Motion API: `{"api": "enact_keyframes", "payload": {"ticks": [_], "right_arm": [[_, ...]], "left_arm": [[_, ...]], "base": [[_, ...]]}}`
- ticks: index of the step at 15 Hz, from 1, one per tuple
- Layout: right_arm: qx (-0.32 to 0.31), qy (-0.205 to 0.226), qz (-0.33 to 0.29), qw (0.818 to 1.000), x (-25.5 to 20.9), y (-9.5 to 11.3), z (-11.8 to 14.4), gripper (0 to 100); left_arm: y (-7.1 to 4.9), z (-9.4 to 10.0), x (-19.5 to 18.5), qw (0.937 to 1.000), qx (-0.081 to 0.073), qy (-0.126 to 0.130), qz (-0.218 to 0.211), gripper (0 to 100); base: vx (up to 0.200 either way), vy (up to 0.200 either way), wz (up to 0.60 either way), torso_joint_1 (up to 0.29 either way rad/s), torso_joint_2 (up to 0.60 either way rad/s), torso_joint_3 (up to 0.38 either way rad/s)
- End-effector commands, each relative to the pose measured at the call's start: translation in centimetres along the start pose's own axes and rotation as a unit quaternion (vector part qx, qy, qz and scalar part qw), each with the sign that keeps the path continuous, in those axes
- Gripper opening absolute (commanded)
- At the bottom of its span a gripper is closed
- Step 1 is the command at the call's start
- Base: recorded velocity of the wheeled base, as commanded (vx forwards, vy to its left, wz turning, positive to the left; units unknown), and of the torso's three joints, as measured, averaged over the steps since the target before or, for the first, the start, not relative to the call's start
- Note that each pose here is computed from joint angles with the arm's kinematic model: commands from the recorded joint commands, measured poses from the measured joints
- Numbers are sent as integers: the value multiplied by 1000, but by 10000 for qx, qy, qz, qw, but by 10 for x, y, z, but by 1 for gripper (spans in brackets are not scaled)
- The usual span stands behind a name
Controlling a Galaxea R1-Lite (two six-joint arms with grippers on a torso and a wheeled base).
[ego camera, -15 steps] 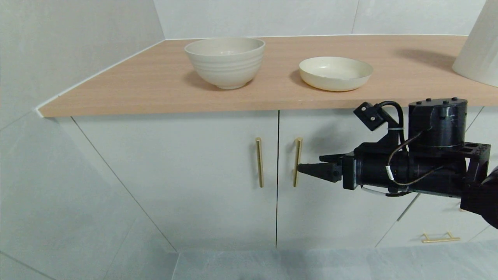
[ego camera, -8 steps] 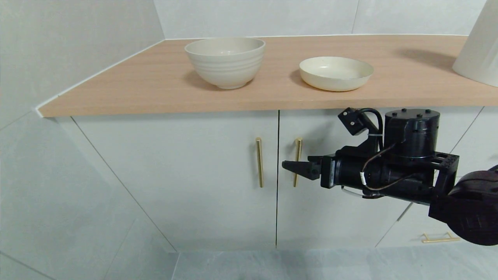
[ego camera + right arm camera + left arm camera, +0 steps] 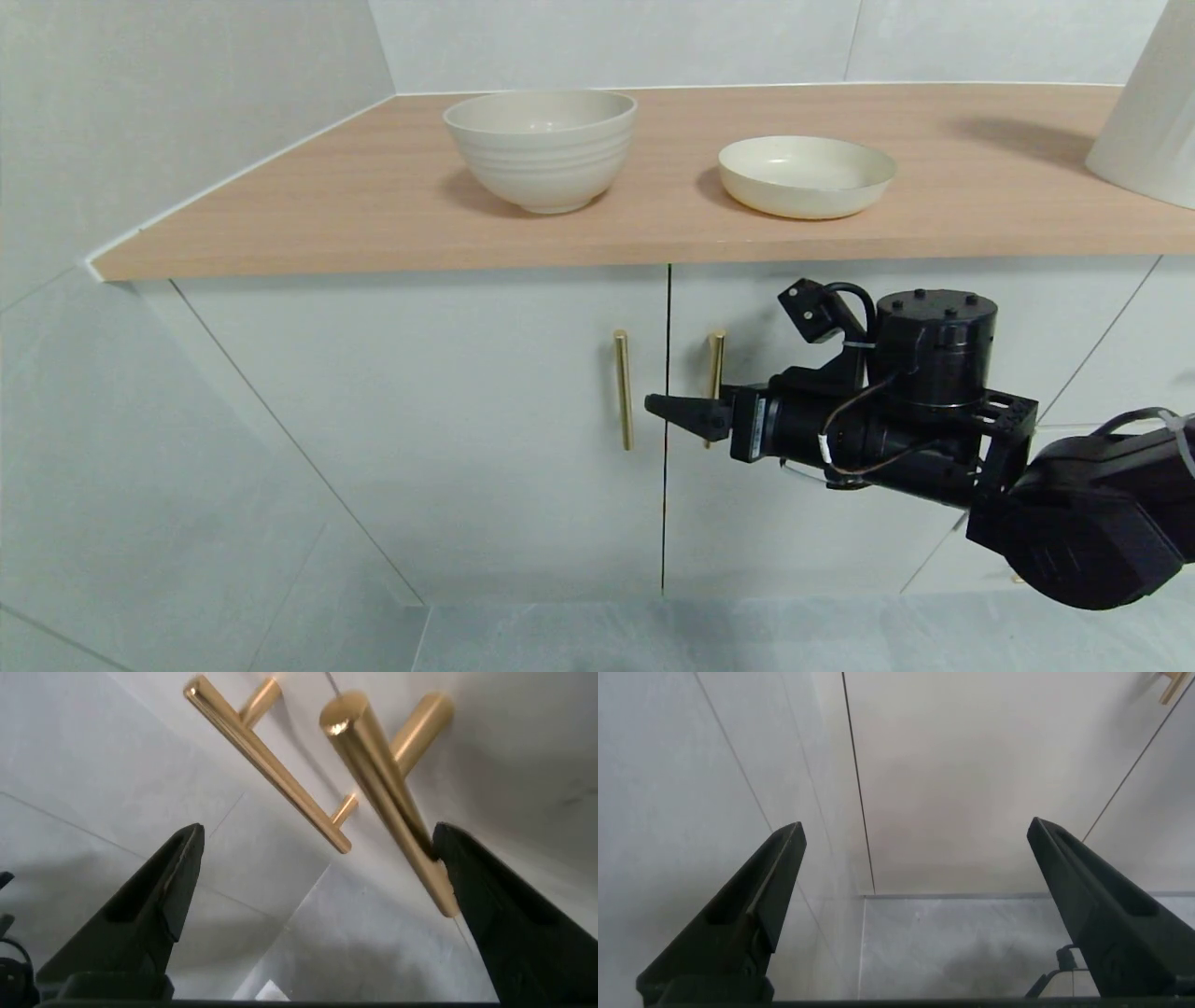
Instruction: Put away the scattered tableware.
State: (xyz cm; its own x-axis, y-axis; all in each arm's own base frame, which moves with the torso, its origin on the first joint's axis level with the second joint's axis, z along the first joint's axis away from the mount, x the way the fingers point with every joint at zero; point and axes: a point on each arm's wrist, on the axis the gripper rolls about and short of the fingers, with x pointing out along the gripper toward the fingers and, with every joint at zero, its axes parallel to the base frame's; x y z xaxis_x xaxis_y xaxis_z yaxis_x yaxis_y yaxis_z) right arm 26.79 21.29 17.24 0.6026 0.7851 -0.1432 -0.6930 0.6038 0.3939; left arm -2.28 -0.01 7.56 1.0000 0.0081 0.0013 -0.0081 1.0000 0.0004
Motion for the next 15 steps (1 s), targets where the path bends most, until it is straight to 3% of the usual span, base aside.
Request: {"api": "enact_keyframes", "payload": {"ticks": [1,15], "right_arm": [[51,65,36,10000,3,2,-4,100],[132,62,672,9976,-65,49,-10,100]], "left_arm": [[0,0,0,10000,-2,-1,6,100],[0,0,0,10000,-2,-1,6,100]], "base": [[0,0,0,0,0,0],[0,0,0,0,0,0]]}}
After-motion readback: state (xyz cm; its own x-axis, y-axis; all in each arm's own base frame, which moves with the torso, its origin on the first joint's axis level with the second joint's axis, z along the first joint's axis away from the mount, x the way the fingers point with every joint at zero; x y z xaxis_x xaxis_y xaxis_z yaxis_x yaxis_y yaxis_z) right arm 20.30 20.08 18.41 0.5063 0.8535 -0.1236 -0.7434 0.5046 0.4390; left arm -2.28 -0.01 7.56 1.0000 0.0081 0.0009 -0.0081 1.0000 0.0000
